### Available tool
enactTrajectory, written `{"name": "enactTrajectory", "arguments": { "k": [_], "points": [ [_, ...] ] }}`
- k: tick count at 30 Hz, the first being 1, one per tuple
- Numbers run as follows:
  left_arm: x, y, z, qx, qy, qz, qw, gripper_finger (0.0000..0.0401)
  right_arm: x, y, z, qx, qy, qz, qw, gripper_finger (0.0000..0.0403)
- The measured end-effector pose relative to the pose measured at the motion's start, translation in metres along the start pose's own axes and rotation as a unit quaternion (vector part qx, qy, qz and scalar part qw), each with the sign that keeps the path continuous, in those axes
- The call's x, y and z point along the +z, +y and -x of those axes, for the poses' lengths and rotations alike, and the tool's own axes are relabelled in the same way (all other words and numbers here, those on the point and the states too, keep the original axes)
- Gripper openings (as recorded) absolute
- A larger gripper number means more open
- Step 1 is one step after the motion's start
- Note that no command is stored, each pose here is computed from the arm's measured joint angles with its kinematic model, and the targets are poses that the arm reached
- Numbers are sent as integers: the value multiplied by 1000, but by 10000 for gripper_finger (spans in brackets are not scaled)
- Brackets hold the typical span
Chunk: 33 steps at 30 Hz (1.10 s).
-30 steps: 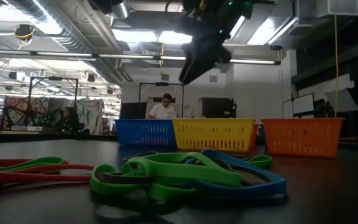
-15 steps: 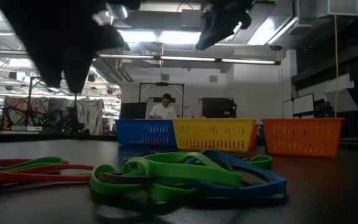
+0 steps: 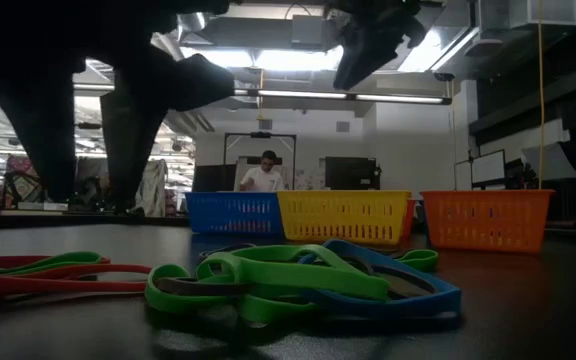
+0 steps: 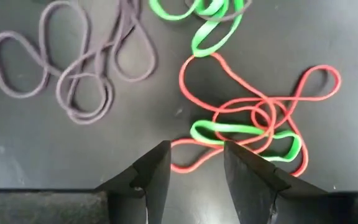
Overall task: Sort rubber bands into baskets
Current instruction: Put the red rubber band into the yellow basket
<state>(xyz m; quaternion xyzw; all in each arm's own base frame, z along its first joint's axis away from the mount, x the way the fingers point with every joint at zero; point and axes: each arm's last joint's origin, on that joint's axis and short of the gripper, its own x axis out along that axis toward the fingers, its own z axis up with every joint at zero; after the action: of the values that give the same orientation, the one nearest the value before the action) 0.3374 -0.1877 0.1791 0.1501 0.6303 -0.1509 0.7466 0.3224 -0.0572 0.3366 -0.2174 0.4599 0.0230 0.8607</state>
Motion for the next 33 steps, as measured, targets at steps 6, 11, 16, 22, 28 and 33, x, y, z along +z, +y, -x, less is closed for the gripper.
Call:
{"name": "enactTrajectory", "arguments": {
  "k": [6,11,16,22,28,33],
  "points": [
    [-5,-4,-12,-9,14,-29,999,145,-4,2,0,12,19,-9,1000,143],
    [-11,-4,-23,-10,13,-31,999,145,-4,3,0,13,21,-9,1000,143],
    [-14,-4,-30,-11,2,-47,999,145,-4,3,0,13,21,-9,1000,143],
    [-25,-4,-38,-31,17,-46,998,124,-4,3,0,13,22,-9,1000,143],
    [-28,-4,-41,-36,25,-45,998,68,-4,3,0,14,22,-9,1000,143],
    [-29,-4,-41,-38,30,-44,998,12,-4,3,0,14,23,-9,1000,143]
  ]
}}
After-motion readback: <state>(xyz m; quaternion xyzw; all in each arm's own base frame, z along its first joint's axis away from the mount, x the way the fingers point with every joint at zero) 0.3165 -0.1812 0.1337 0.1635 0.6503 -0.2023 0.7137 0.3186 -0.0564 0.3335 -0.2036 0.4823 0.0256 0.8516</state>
